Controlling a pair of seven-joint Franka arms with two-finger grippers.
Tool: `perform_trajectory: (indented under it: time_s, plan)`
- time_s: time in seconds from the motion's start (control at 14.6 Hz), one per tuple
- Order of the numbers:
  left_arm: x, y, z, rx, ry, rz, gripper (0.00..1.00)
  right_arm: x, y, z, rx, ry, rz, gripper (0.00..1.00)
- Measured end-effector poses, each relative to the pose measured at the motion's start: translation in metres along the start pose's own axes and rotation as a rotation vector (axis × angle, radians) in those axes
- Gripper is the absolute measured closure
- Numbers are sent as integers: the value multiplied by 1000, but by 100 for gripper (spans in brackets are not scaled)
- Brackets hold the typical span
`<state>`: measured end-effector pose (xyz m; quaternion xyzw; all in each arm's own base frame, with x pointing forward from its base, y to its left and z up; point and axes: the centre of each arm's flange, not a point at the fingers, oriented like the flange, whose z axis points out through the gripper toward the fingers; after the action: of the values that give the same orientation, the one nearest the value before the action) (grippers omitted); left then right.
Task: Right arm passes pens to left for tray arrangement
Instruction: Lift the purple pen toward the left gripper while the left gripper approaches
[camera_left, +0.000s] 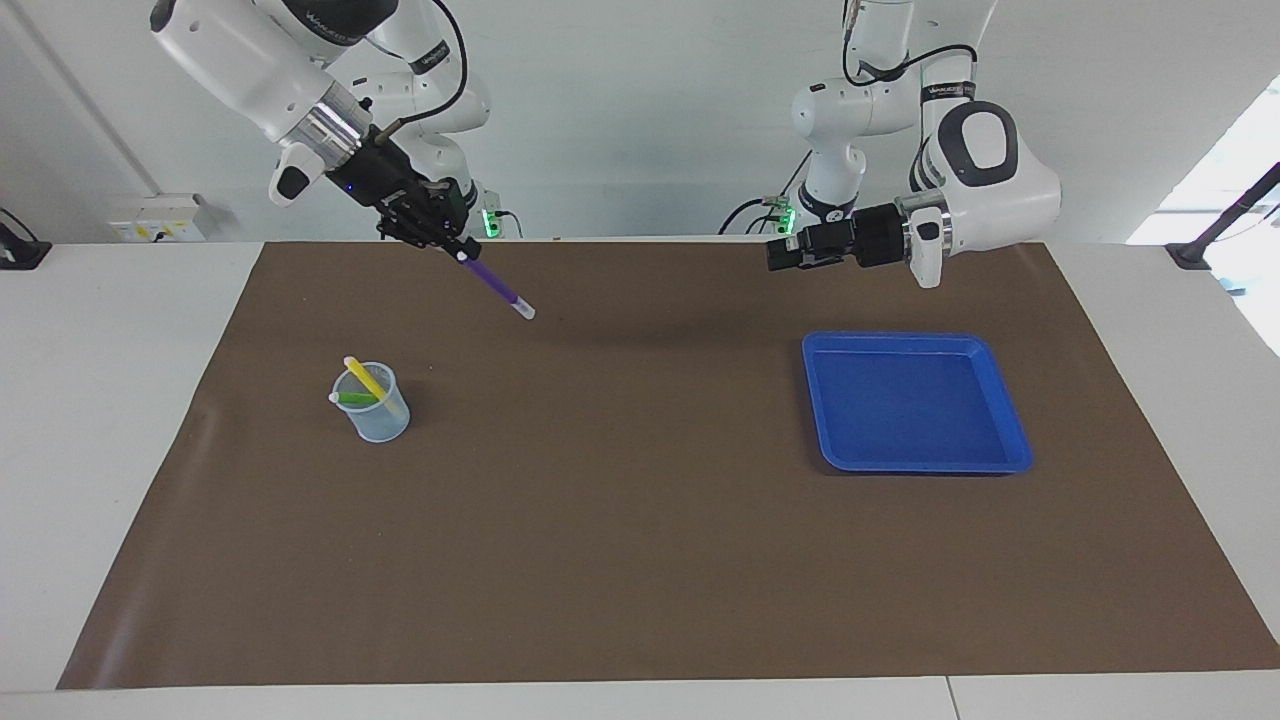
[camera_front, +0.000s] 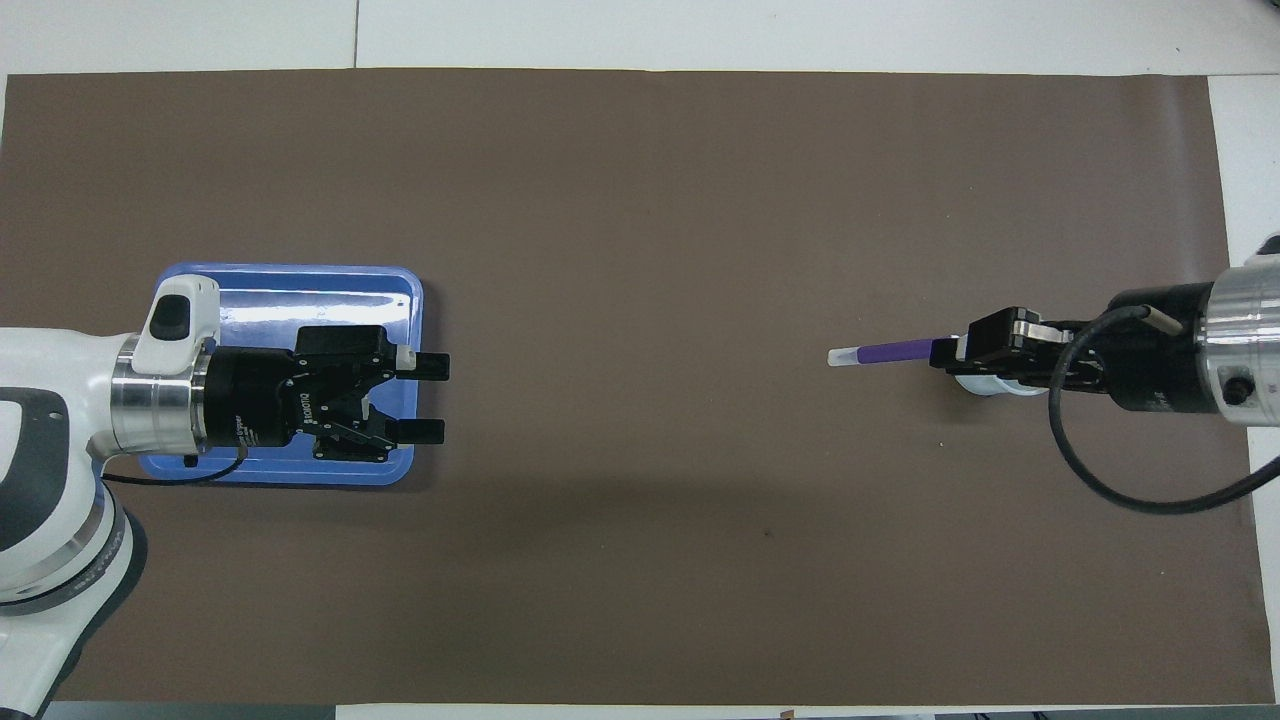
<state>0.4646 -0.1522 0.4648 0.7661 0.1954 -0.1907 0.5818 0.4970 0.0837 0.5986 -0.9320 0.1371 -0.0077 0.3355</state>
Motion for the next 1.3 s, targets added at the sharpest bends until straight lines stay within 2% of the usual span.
perform_trajectory:
  time_s: [0.21,0.62,0.75,0.96,1.3]
  plan:
    - [0,-3,23,-67,19,-74,0,-2,-15,4,121,-17,59,82]
    - [-16,9,81,-175,54,-211,0,-10,-47,31,327,4,173,82]
    - [-17,12,87,-221,72,-249,0,-13,-57,44,366,21,219,82]
    - [-24,15,107,-331,109,-328,0,-18,-68,60,408,7,267,82]
    - [-32,22,119,-345,108,-332,0,-16,-66,67,407,-6,289,82]
